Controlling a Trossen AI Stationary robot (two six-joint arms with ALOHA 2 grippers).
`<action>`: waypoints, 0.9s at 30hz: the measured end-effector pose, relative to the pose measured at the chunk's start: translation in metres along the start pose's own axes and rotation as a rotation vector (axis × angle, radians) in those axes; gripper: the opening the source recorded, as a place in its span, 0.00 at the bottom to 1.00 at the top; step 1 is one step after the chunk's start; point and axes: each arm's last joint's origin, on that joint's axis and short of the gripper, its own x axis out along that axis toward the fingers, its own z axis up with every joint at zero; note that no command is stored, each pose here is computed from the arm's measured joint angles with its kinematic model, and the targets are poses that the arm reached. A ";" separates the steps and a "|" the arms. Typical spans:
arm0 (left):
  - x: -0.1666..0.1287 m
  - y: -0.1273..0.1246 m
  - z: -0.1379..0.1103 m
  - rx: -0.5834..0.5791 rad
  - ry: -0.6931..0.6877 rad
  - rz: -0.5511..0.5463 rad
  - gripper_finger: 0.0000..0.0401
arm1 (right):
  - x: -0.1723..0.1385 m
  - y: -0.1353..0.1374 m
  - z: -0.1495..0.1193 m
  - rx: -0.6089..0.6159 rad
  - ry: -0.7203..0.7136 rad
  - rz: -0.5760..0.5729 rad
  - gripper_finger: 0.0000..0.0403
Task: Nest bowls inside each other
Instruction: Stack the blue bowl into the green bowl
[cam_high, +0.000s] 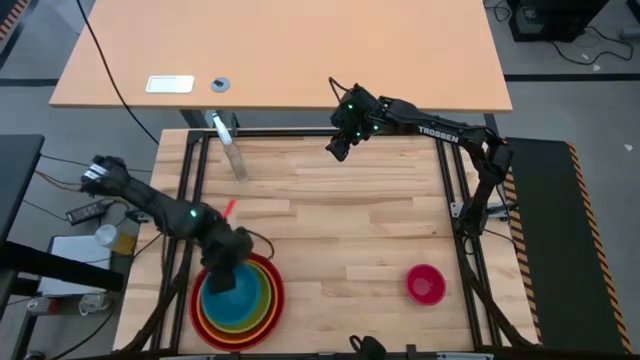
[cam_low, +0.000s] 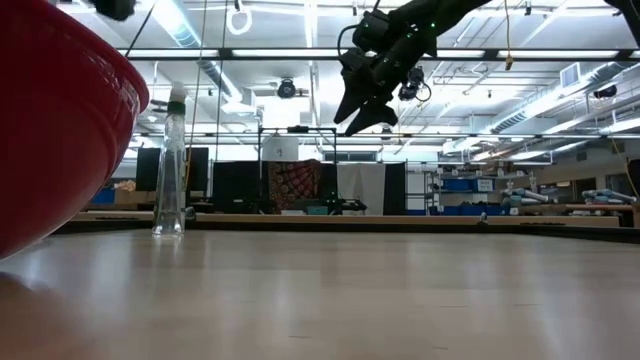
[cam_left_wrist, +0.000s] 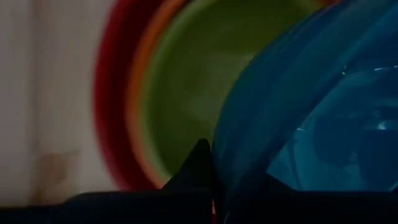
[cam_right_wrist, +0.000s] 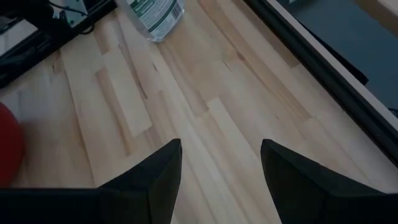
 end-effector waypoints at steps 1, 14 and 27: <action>0.005 -0.001 0.001 0.000 0.008 0.046 0.02 | 0.000 0.000 0.000 0.000 0.000 0.000 0.56; 0.051 -0.005 0.019 -0.012 0.108 0.222 0.02 | 0.003 0.014 -0.005 -0.022 0.033 0.046 0.56; 0.046 -0.018 0.021 0.045 0.151 -0.006 0.02 | 0.004 0.018 -0.005 -0.031 0.033 0.060 0.56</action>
